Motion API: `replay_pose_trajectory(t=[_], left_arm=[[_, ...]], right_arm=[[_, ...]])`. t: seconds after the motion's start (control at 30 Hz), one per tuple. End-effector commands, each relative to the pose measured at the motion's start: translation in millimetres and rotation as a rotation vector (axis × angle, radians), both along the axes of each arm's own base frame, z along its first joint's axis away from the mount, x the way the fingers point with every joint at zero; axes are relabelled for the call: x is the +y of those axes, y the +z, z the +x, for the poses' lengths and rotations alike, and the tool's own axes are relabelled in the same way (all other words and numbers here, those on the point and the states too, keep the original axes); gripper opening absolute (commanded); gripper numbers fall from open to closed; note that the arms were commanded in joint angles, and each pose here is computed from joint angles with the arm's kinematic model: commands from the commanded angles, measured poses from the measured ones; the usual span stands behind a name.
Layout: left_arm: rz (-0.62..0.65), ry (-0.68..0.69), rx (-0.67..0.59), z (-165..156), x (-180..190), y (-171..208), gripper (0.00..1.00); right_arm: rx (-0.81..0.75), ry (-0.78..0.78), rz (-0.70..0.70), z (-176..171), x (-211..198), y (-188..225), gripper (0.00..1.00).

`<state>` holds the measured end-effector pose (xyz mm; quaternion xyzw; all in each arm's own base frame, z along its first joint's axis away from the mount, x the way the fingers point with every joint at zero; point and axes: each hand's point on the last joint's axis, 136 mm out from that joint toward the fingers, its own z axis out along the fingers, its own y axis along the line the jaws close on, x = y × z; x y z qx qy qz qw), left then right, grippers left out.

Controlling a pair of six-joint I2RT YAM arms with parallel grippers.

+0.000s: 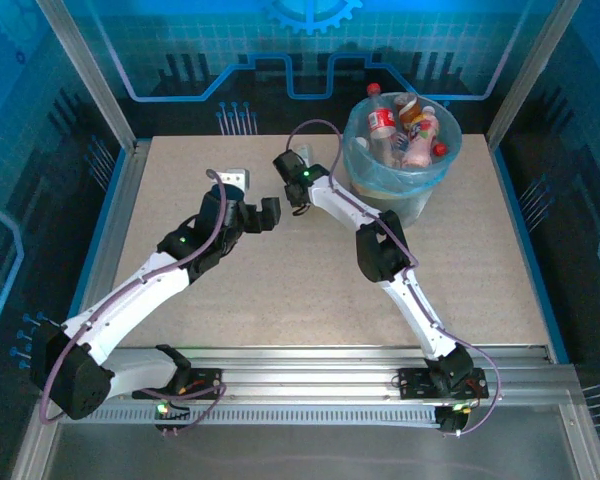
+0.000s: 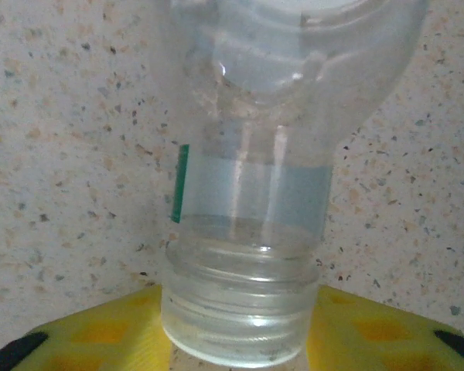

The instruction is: Put the plastic bottles in the bin

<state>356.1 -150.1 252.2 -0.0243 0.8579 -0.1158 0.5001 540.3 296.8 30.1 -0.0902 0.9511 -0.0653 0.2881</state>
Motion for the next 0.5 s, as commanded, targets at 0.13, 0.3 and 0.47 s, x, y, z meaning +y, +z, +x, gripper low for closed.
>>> replay_pose_trajectory(t=[0.13,0.3,0.47], left_arm=[[-0.093,0.011,-0.054,-8,4,30,0.99],[-0.103,0.023,-0.059,-17,11,32,0.99],[-0.111,0.034,-0.069,-26,18,35,0.99]], right_arm=[[0.016,0.021,0.011,-30,2,19,0.35],[0.029,0.063,0.018,-72,6,27,0.33],[0.094,0.112,0.044,-142,1,19,0.36]])
